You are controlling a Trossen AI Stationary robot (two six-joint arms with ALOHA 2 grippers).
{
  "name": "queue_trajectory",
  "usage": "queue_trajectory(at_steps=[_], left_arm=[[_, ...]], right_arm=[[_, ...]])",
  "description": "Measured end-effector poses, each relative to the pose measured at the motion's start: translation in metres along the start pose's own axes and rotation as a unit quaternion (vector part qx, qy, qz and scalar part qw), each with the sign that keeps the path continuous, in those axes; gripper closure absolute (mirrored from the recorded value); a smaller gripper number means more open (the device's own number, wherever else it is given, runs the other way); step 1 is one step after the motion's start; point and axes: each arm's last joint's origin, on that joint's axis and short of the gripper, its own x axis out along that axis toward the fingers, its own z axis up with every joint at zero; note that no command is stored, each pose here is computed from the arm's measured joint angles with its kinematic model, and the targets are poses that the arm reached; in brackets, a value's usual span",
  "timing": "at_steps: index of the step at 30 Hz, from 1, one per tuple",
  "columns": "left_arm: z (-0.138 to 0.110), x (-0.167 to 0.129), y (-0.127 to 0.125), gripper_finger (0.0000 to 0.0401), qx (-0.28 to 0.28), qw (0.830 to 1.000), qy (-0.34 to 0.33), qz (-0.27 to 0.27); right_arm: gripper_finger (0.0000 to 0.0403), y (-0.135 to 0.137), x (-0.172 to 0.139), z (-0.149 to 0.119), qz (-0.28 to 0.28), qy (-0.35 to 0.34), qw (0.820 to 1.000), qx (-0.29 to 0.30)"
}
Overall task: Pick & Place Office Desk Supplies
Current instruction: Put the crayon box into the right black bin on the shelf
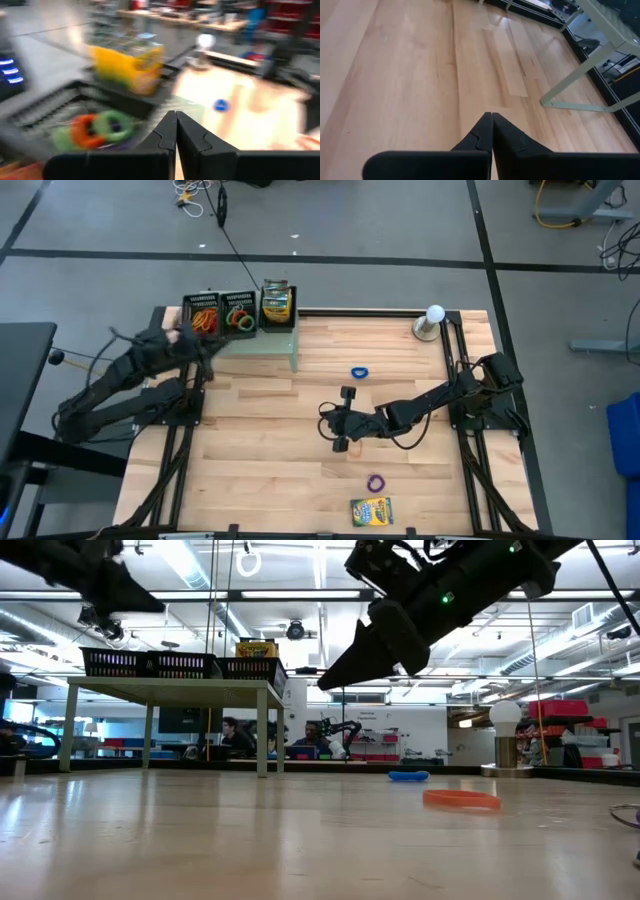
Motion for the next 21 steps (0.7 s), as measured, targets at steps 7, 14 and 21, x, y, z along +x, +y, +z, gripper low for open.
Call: queue_trajectory(at_steps=[7, 14, 21], left_arm=[[-0.003, 0.015, -0.013, 0.0394, 0.01, 0.999, -0.024, -0.027], [0.0, 0.02, -0.032, 0.0394, 0.04, 0.998, -0.029, -0.049], [0.001, 0.036, -0.078, 0.0394, 0.099, 0.989, -0.034, -0.108]], right_arm=[[0.0398, 0.0, 0.0, -0.001, 0.004, 0.0, 1.0, 0.004], [0.0401, 0.002, -0.012, 0.003, 0.011, -0.001, 1.0, 0.0], [0.0398, 0.006, -0.044, 0.008, 0.013, 0.02, 0.999, 0.024]])
